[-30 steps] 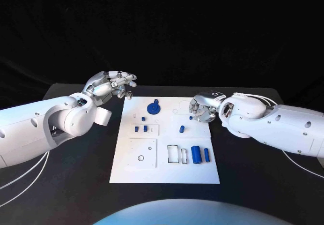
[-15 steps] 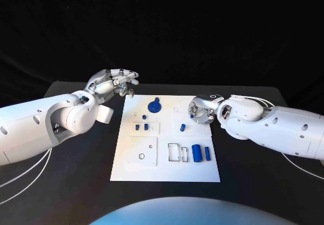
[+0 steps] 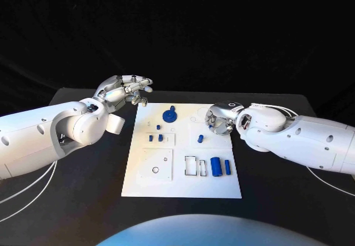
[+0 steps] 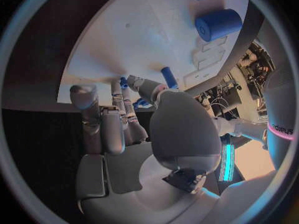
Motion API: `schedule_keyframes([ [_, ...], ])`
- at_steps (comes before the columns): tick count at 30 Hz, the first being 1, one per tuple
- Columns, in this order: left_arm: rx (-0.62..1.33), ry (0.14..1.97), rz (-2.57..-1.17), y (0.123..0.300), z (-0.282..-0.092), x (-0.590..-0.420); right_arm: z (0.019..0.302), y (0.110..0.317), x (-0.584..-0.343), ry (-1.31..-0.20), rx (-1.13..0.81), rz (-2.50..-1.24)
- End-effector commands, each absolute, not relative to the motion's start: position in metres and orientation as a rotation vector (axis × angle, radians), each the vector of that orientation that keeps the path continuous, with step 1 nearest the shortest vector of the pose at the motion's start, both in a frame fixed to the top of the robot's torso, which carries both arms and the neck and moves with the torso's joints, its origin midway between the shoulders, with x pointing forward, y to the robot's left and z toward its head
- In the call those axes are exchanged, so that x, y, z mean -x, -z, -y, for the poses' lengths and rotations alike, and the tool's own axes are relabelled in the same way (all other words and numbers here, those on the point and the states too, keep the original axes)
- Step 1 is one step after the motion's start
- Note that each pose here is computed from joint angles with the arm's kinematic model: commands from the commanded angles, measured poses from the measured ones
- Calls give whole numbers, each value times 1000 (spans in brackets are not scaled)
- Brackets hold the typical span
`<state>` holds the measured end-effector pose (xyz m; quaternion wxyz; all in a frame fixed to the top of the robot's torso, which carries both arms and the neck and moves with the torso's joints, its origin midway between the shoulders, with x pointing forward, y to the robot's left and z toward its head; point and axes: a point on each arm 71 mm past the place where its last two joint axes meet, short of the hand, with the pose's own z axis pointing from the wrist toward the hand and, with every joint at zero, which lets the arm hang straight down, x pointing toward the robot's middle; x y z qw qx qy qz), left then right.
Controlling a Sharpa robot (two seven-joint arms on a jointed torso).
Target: Assemble the parts on the task board
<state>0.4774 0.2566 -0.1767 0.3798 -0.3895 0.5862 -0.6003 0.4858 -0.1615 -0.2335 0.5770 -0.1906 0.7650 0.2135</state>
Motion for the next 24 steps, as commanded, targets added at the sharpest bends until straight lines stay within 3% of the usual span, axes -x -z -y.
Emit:
schedule_keyframes([
  [1, 993, 1551, -1512, 176, -254, -477, 160, 244, -483, -461, 476, -1832],
  [14, 988, 1552, -1527, 177, -254, -476, 157, 250, -479, -403, 533, -1872],
  [24, 976, 1556, -1540, 177, -252, -475, 155, 248, -478, -358, 536, -1810],
])
